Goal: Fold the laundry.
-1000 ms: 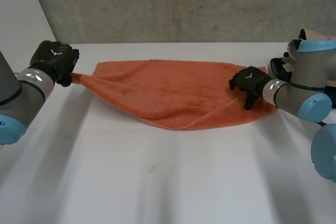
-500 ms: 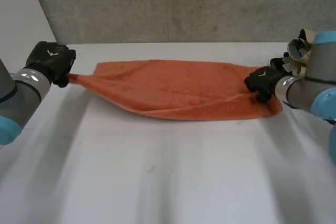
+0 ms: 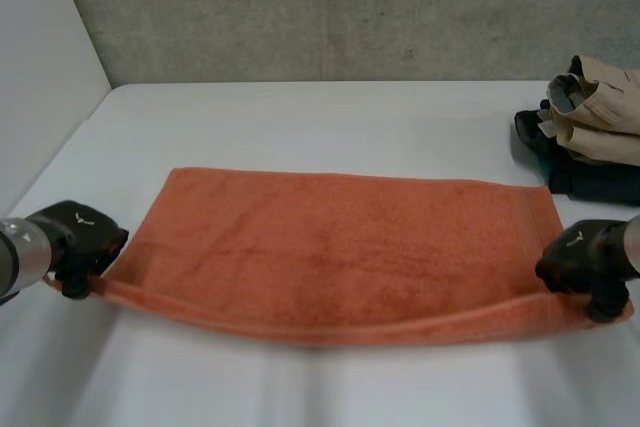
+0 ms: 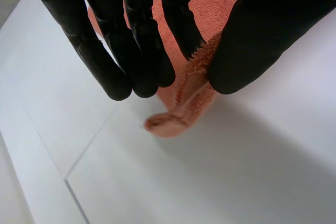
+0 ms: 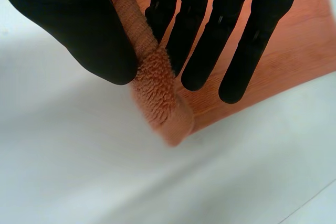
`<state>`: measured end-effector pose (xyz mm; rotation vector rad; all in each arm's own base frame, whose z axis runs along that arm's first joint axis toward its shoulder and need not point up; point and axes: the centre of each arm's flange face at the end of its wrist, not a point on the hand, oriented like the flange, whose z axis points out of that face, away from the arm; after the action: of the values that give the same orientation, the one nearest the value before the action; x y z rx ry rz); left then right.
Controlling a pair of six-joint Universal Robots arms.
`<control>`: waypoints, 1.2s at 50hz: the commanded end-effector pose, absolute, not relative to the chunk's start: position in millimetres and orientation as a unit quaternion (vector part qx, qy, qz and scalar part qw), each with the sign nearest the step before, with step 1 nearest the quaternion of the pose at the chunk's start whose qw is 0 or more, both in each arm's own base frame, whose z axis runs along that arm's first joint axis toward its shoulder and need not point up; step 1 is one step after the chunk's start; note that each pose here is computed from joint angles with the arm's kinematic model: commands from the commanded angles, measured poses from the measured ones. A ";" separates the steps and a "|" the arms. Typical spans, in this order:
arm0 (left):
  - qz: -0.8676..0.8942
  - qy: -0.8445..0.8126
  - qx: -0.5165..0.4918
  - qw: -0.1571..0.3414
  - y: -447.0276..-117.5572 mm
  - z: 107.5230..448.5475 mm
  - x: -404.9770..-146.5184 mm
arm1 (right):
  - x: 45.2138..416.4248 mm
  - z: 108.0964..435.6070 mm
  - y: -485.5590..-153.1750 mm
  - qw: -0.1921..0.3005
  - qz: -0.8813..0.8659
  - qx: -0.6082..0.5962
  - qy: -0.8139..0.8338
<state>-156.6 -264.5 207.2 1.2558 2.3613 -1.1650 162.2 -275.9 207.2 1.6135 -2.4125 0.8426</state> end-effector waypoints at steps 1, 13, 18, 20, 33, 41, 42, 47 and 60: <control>-0.451 0.766 0.437 0.139 -307.3 208.1 -177.0 | 184.5 198.6 -314.5 0.090 0.359 0.508 -0.778; -0.732 0.597 0.232 0.232 -406.0 371.9 -206.5 | 226.0 337.2 -424.5 0.193 0.756 0.294 -0.553; -0.858 0.479 0.089 0.161 -406.3 449.1 -191.4 | 225.7 401.8 -437.1 0.176 0.883 0.180 -0.395; -0.874 0.460 0.076 0.137 -405.0 455.8 -192.4 | 227.0 403.2 -437.2 0.166 0.891 0.175 -0.386; -0.814 0.560 0.108 0.112 -429.4 360.3 -189.2 | 248.9 327.5 -439.3 0.106 0.836 0.243 -0.481; -0.712 0.679 0.146 0.107 -433.8 243.9 -190.7 | 269.6 230.9 -430.1 0.058 0.756 0.313 -0.572; -0.699 0.691 0.151 0.107 -432.0 231.0 -191.0 | 271.7 219.7 -428.2 0.054 0.746 0.321 -0.581; -0.638 0.735 0.195 0.122 -417.4 180.2 -192.7 | 265.4 165.0 -418.8 0.059 0.681 0.357 -0.636; -0.431 0.814 0.344 0.183 -314.2 175.4 -156.6 | 204.6 175.0 -312.6 0.069 0.427 0.470 -0.770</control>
<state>-178.7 -375.1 166.8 0.7660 2.2033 -1.5712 239.0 -369.6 153.4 1.2716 -2.1534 1.6741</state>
